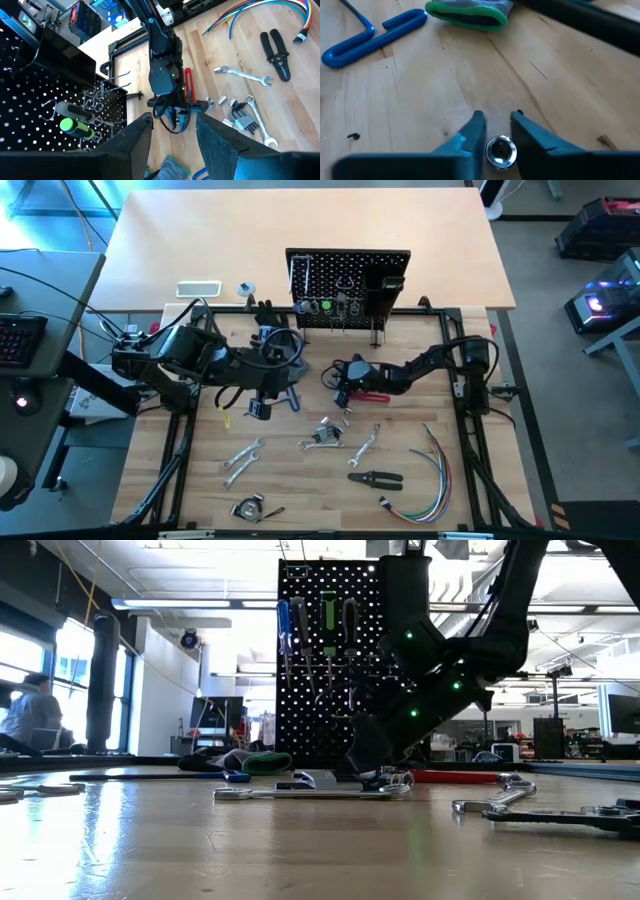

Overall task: Hang tools onto peg board
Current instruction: Put the silver socket into the black bin on the pegboard

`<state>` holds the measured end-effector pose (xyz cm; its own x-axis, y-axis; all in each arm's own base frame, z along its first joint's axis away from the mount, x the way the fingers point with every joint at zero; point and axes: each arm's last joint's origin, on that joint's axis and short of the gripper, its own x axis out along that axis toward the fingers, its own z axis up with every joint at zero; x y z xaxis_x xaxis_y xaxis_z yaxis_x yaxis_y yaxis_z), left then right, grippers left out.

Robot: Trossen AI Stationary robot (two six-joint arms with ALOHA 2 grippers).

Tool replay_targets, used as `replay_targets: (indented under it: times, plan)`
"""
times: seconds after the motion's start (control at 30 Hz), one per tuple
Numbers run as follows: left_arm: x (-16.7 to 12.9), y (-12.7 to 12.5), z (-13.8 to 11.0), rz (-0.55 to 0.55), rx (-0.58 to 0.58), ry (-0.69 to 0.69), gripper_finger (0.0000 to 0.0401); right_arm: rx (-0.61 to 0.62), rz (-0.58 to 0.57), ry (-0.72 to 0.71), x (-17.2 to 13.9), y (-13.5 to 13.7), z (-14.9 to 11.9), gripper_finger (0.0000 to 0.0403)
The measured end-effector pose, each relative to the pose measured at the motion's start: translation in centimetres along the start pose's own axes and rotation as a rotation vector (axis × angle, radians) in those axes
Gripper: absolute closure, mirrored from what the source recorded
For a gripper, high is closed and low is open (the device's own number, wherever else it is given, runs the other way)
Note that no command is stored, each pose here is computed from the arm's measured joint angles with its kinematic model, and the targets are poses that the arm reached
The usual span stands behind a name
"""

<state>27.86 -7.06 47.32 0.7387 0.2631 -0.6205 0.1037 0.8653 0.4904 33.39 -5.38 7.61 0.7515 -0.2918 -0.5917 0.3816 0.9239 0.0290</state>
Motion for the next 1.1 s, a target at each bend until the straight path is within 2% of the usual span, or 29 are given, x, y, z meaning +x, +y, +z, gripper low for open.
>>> replay_targets:
  times: [0.07,0.3,0.5,0.67,0.8,0.97,1.1]
  plan:
    - [0.0,0.0,0.0,-0.001,-0.005,0.002,0.0254,-0.005,0.002,0.012,-0.1,0.0,0.1,0.0356]
    - [0.0,-0.1,-0.2,-0.005,-0.012,0.022,0.0254,-0.008,0.037,0.043,-0.6,0.6,0.1,0.0355]
    - [0.0,-0.1,-0.4,-0.005,-0.013,0.035,0.0254,-0.043,0.094,0.059,-3.3,2.0,1.6,0.0355]
    - [0.0,-0.1,-0.6,0.012,-0.002,0.062,0.0254,-0.072,0.148,-0.046,-7.6,3.4,4.9,0.0355]
    - [0.0,-0.1,-0.6,0.016,-0.001,0.061,0.0254,-0.084,0.213,-0.207,-12.3,4.1,7.9,0.0355]
    - [0.0,0.0,-0.6,0.030,0.006,0.064,0.0254,-0.096,0.264,-0.423,-18.3,3.7,10.8,0.0355]
    - [0.0,0.0,-0.6,0.032,0.006,0.065,0.0254,-0.132,0.254,-0.557,-23.0,2.8,13.7,0.0355]
